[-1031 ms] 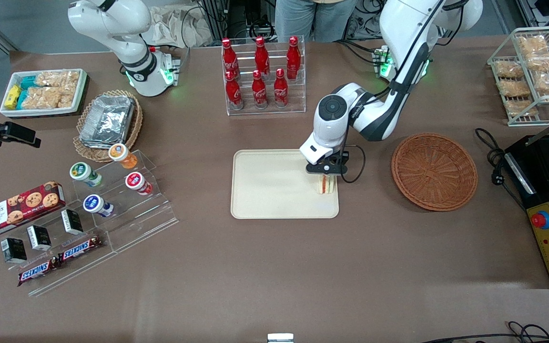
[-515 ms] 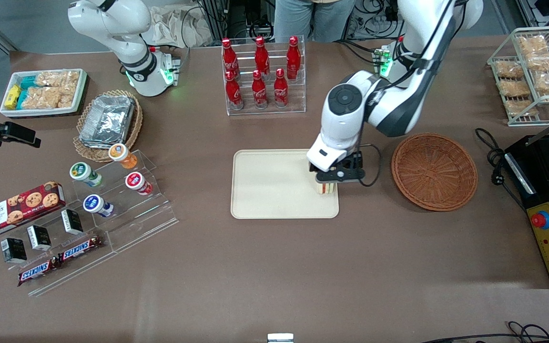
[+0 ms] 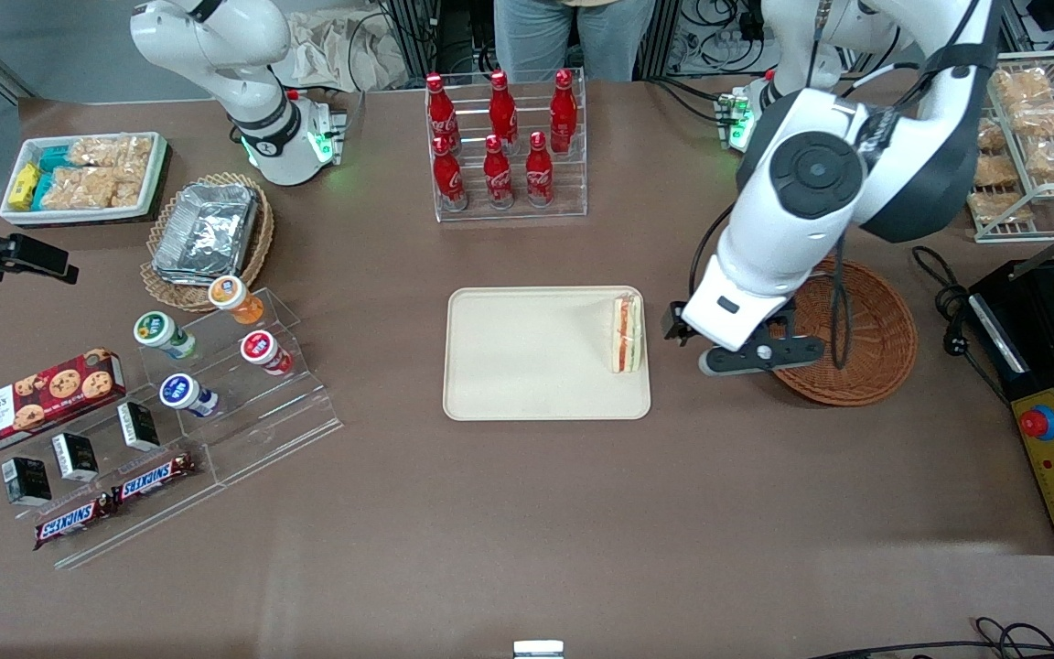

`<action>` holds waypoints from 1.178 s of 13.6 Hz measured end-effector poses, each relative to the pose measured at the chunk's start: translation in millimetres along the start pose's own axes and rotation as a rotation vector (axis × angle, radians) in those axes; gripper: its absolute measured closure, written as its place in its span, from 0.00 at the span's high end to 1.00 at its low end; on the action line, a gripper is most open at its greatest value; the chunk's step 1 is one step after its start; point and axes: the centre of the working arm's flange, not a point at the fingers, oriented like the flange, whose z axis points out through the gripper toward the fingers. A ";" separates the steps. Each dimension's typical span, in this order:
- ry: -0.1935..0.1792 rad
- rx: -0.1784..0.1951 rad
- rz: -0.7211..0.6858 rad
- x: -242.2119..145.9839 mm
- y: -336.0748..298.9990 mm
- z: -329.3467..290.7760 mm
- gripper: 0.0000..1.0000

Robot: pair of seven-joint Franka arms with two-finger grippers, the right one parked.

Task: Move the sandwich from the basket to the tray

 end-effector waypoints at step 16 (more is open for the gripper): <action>-0.064 0.035 0.070 -14.4 -160.0 -118.7 1.00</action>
